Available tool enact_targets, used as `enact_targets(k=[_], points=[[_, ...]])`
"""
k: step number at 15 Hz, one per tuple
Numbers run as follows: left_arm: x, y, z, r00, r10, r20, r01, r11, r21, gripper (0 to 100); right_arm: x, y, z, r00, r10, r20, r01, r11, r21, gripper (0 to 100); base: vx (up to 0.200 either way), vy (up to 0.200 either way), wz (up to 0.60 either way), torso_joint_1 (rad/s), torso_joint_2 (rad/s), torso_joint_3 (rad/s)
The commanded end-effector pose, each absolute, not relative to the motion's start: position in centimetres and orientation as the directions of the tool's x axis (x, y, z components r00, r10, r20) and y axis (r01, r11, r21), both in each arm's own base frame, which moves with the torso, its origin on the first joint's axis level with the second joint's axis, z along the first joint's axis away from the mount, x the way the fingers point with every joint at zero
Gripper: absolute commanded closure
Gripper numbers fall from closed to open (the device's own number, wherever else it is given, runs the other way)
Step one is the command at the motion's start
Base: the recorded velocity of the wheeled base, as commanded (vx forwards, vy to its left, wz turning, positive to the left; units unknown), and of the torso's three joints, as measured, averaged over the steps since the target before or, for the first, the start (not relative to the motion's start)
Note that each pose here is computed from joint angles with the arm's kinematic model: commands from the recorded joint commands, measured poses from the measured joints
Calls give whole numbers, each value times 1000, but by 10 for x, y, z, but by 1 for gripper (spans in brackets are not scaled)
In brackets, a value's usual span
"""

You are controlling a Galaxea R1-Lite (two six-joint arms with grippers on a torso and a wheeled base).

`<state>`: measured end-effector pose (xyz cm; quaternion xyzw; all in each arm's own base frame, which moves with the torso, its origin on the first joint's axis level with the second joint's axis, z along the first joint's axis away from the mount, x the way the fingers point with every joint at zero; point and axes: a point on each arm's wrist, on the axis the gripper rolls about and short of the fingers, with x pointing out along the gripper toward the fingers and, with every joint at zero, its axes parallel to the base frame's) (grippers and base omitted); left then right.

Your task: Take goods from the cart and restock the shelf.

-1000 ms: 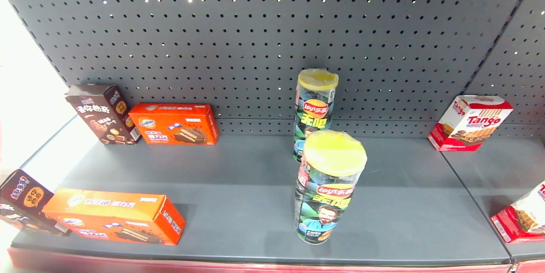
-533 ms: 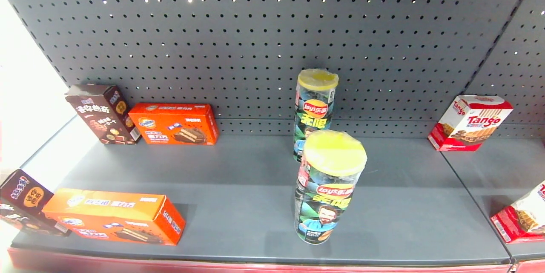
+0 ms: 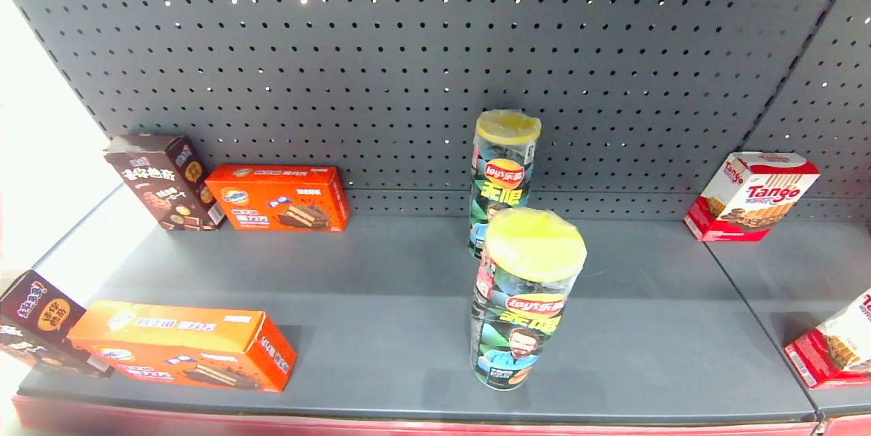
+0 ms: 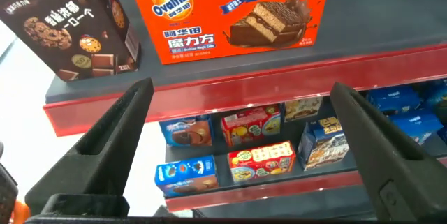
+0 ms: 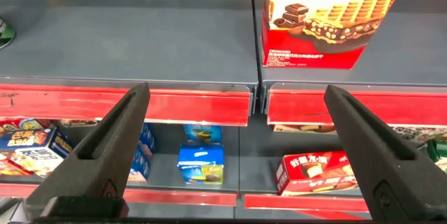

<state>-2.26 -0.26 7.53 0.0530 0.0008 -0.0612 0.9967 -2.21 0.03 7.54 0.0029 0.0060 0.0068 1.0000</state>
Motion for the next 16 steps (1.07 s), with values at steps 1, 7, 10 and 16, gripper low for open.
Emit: enact_targets(k=[1,7,10,16], points=[[-22,-3,75,993,-119,-12,120,989,92,0,-22,0,75,1000,14,-12,-14,1000,6,0,0,-200,0,2,7,2],[-22,-2,75,995,-98,-12,99,992,79,0,-22,0,75,1000,14,-12,-14,1000,6,0,0,0,0,0,0,0],[-22,-2,75,996,-93,-12,94,994,54,0,-22,0,75,1000,14,-12,-14,1000,6,0,0,-67,0,1,1,4],[-22,-2,75,996,-92,-9,92,994,59,0,-22,0,75,1000,14,-12,-14,1000,6,0,0,0,0,0,0,0]])
